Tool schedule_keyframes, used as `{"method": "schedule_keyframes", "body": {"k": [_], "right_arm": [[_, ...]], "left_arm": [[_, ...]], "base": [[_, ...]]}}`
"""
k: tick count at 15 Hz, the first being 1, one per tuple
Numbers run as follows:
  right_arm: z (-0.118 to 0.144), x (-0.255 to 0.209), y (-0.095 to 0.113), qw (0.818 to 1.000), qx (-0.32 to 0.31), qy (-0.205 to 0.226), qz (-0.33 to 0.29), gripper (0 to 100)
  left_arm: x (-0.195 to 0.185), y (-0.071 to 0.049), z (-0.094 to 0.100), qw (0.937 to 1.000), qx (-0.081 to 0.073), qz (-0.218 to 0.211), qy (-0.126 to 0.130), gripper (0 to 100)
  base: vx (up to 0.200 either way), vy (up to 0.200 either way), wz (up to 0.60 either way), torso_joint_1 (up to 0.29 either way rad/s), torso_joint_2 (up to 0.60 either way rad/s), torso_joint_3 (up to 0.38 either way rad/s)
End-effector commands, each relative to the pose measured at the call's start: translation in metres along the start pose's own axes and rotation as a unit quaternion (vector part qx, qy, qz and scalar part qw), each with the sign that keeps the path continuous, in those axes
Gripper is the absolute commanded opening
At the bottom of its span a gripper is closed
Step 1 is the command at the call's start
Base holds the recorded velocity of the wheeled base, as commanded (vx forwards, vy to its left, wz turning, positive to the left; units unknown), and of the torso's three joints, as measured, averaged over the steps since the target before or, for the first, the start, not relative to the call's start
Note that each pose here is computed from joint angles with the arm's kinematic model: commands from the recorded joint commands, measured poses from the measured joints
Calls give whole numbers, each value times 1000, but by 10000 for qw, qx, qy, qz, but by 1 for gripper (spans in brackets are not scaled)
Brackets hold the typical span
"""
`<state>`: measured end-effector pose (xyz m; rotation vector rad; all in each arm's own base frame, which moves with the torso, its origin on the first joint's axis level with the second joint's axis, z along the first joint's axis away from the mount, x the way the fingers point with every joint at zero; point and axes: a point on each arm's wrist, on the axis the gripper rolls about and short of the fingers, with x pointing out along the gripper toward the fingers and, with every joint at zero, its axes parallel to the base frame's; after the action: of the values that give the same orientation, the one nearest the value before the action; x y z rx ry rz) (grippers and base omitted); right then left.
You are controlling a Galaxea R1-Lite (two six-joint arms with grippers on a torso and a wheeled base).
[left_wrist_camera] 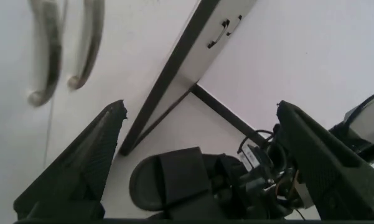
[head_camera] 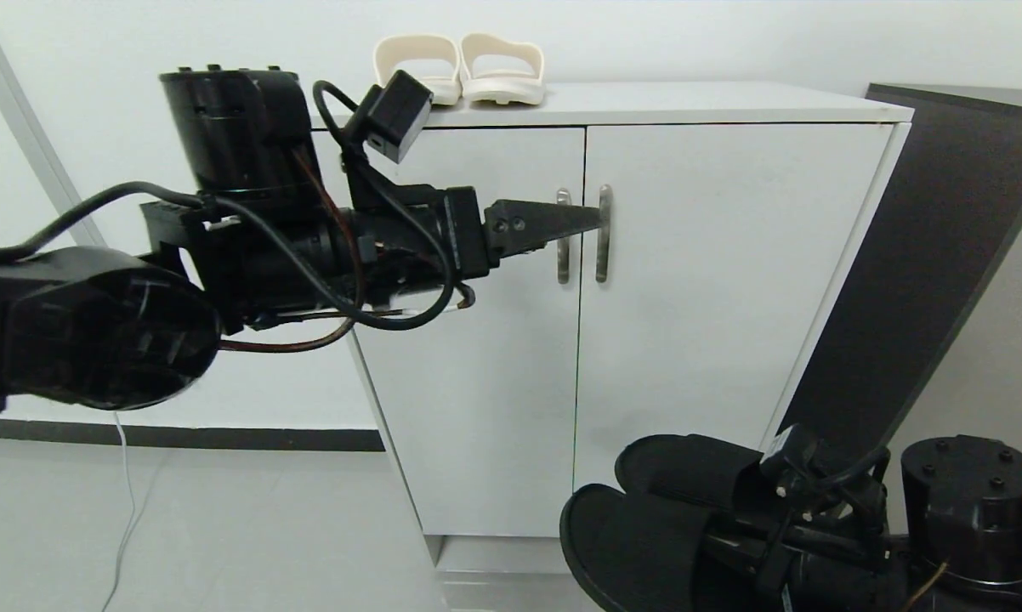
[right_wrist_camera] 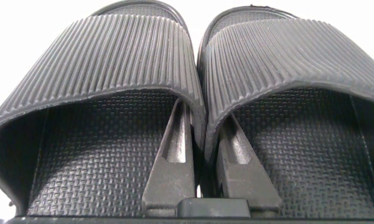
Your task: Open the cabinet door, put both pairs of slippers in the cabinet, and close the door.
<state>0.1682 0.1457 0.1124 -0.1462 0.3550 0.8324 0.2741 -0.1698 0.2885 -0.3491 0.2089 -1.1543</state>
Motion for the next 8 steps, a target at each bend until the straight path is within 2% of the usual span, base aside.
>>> {"method": "schedule_keyframes", "body": {"k": [1,2,4,8], "right_arm": [[-1,1,0,10000,-1,21,7,0],[-1,1,0,10000,-1,21,15,0],[-1,1,0,10000,-1,21,15,0],[-1,1,0,10000,-1,21,15,0]], "left_arm": [[24,5,-7,9998,-55,-123,123,100],[35,1,-9,9999,-23,-128,110,100],[52,-5,-9,9999,39,97,-69,100],[65,3,0,9980,106,499,-360,100]], "base": [[0,0,0,0,0,0],[0,0,0,0,0,0],[0,0,0,0,0,0],[0,0,0,0,0,0]]}}
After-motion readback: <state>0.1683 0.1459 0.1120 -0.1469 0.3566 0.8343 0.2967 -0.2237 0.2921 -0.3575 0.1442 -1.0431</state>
